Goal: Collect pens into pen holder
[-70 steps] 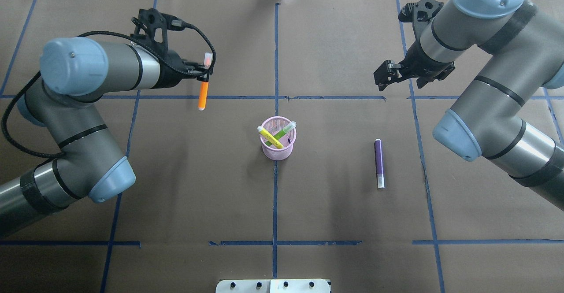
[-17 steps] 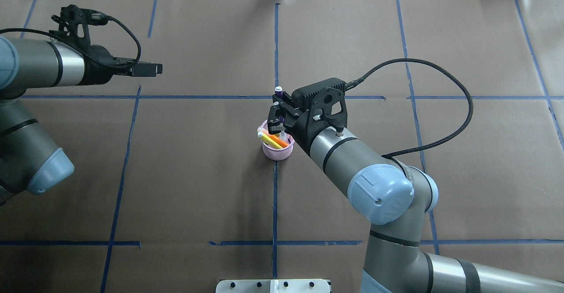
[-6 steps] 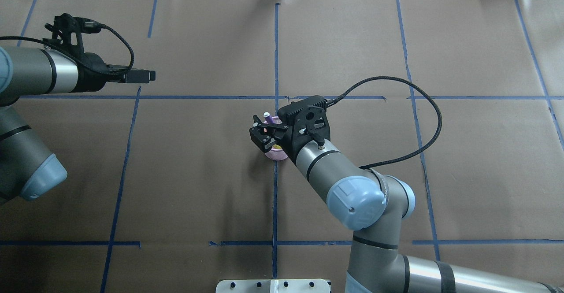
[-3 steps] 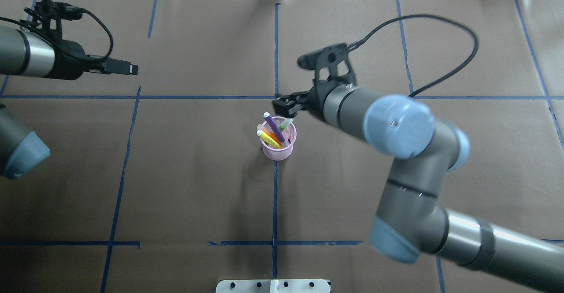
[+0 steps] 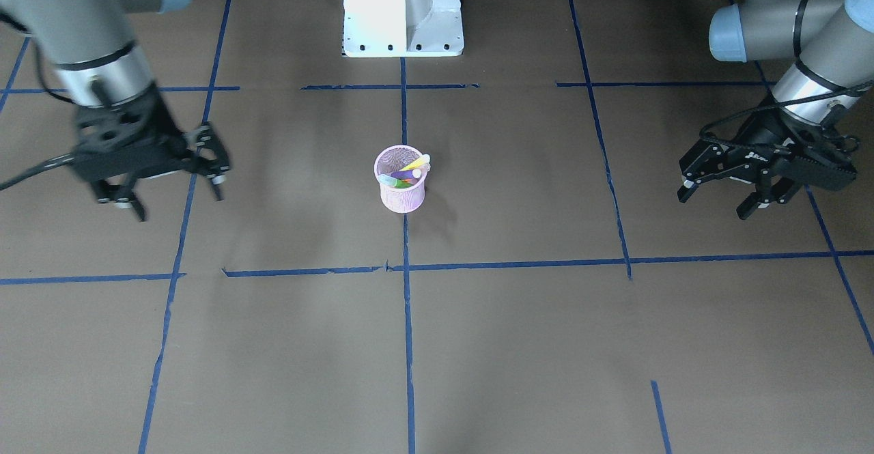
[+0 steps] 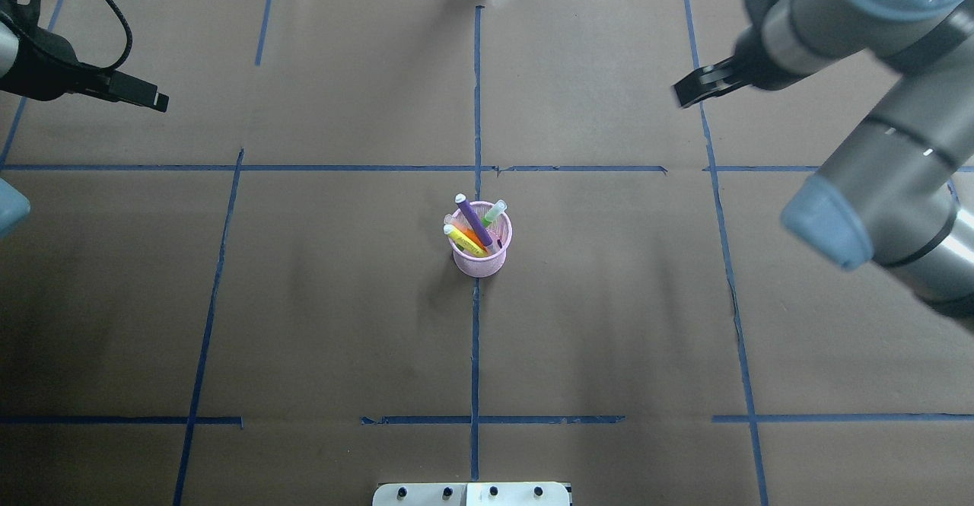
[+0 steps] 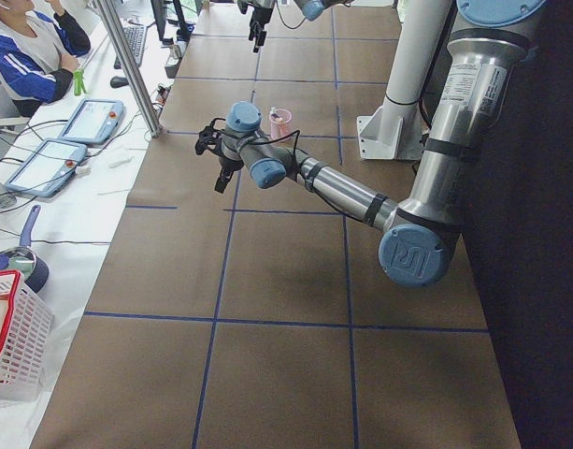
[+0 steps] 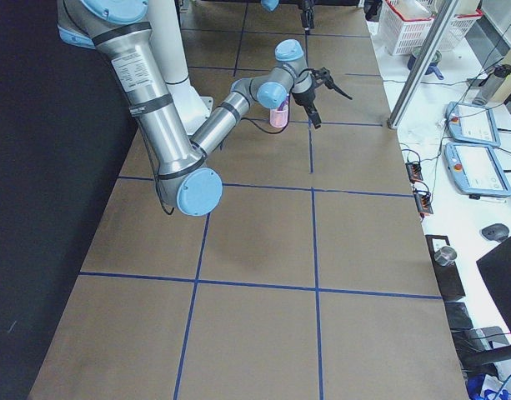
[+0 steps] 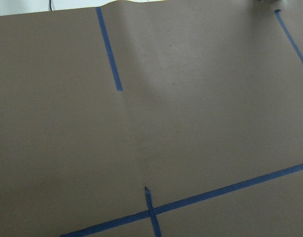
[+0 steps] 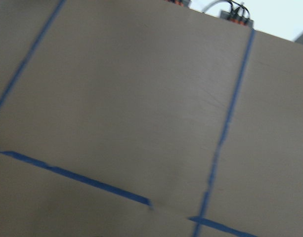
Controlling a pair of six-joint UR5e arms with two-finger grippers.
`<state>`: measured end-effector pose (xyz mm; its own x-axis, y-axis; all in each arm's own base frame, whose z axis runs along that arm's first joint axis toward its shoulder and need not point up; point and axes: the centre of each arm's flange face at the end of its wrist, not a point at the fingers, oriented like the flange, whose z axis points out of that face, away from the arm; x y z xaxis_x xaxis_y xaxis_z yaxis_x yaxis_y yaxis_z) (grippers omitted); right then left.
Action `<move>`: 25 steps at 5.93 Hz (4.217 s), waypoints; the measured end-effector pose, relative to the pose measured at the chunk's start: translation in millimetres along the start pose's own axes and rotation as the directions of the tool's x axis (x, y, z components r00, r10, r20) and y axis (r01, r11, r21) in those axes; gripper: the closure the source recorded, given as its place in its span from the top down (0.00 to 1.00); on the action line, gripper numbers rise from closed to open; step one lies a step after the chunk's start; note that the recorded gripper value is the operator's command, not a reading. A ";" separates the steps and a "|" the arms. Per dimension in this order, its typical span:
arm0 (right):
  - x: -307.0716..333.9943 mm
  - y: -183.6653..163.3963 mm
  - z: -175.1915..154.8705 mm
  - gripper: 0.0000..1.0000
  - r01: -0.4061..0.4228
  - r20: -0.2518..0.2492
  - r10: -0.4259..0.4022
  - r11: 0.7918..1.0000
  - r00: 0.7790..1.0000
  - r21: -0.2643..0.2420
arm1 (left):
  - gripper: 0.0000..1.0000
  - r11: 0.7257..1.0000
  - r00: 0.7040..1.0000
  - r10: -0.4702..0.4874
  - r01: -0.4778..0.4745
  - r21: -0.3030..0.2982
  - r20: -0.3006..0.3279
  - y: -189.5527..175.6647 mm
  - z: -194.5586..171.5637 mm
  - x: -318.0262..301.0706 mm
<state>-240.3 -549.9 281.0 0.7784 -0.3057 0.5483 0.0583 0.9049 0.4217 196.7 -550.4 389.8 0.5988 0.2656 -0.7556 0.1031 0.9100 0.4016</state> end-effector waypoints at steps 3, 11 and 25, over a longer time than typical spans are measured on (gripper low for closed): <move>220.7 63.7 -19.5 1.00 0.012 -0.034 -0.022 0.963 0.999 -0.269 | 1.00 0.987 0.994 -0.037 0.053 -0.155 0.101 5.0 -9.9 -55.6; 392.6 253.0 68.3 1.00 -0.304 0.089 0.353 0.889 0.931 -0.343 | 1.00 0.906 0.971 -0.157 0.215 -0.364 0.182 122.1 -68.6 -355.5; 434.8 295.4 44.9 1.00 -0.403 0.077 0.437 0.874 0.896 -0.272 | 1.00 0.899 0.968 -0.209 0.247 -0.363 0.140 153.6 -91.1 -344.8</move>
<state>87.3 -428.8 676.4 0.6751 0.0986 0.7311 -0.0928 0.9945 -0.0484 -66.3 -473.2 664.9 0.6691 0.0223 -0.7428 -0.0481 0.9988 -0.0134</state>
